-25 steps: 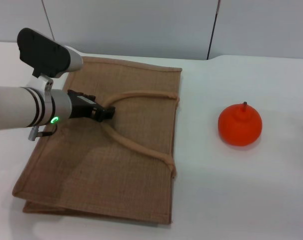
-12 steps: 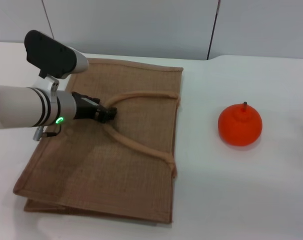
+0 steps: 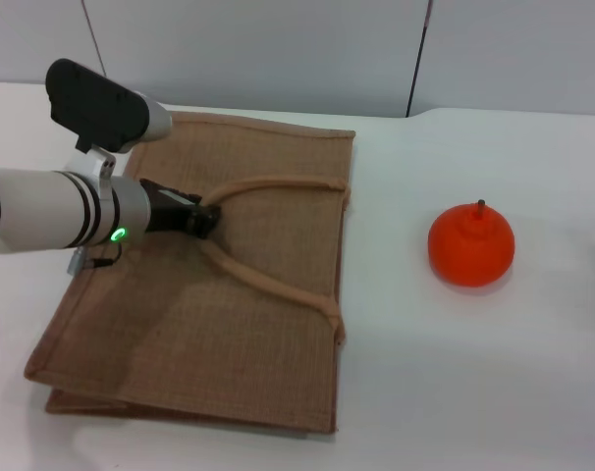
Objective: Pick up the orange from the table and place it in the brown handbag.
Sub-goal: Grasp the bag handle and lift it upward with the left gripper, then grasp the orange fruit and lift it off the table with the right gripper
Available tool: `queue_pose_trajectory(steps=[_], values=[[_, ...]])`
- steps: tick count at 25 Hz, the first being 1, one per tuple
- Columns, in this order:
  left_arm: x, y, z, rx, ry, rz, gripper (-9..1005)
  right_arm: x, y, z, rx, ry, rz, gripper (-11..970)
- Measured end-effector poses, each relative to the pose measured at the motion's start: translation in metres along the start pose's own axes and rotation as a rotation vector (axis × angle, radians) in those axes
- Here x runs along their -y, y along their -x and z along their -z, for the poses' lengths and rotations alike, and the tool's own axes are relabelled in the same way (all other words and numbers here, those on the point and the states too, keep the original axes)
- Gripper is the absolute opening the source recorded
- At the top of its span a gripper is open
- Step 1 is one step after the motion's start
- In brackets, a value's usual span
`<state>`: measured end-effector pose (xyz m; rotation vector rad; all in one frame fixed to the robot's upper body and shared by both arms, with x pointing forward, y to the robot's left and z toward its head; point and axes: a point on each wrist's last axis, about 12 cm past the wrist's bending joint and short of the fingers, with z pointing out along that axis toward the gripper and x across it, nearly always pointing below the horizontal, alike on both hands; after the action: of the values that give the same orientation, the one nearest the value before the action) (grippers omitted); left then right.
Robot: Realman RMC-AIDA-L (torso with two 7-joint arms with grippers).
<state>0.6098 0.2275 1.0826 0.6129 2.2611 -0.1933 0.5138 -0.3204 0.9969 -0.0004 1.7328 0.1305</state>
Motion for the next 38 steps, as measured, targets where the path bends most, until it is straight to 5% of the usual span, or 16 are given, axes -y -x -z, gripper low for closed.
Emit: queue_pose_trajectory(steps=[4,10,19,38], values=[[0.000,0.006,0.001,0.028,0.007,-0.002,263,-0.001,0.001,-0.001,0.001,0.004,0.001,808],[0.000,0.026,0.012,0.107,0.009,-0.029,140,-0.005,0.001,-0.002,-0.001,0.036,0.015,809],[0.007,0.053,0.042,0.216,-0.005,-0.117,132,-0.020,0.005,-0.011,-0.019,0.173,0.047,809],[0.011,0.097,0.116,0.380,-0.001,-0.271,132,-0.026,0.028,-0.012,0.056,0.425,-0.002,815]])
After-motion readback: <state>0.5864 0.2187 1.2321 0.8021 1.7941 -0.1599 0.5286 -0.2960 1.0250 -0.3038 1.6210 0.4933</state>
